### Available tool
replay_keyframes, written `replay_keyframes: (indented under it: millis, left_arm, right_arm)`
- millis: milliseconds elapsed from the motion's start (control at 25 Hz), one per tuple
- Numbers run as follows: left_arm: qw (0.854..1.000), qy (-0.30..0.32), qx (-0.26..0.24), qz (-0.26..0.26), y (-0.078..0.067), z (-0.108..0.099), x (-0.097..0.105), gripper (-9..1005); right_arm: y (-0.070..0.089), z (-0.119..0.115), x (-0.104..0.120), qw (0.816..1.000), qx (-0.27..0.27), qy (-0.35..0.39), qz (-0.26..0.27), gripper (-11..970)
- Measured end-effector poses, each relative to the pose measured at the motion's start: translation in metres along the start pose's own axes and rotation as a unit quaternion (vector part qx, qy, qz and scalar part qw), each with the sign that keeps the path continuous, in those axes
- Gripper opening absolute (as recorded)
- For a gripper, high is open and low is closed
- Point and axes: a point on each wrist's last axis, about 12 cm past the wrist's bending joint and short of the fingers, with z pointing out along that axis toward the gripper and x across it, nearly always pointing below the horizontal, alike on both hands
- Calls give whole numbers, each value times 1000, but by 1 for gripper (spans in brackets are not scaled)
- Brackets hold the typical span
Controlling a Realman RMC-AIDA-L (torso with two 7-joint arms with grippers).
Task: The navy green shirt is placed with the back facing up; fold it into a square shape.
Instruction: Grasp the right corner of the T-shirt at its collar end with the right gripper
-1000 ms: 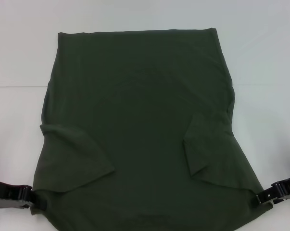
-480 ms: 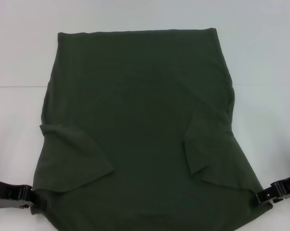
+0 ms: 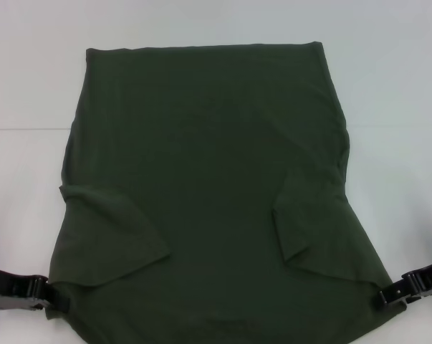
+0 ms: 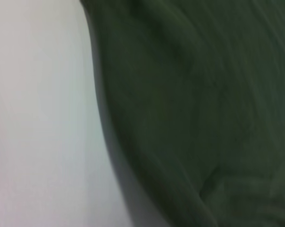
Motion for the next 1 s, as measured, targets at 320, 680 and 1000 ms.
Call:
replay_keyframes:
  millis: [320, 680, 1000]
  left_arm:
    - [1000, 0, -1, 1, 0, 0, 0, 53]
    - [1000, 0, -1, 2, 0, 0, -1, 53]
    - [1000, 0, -1, 3, 0, 0, -1, 53]
  right_arm:
    - [1, 2, 0, 1000, 2, 1, -1, 802]
    - [4, 4, -1, 1000, 0, 3, -5, 802]
    - [10, 8, -3, 1000, -7, 4, -9, 801]
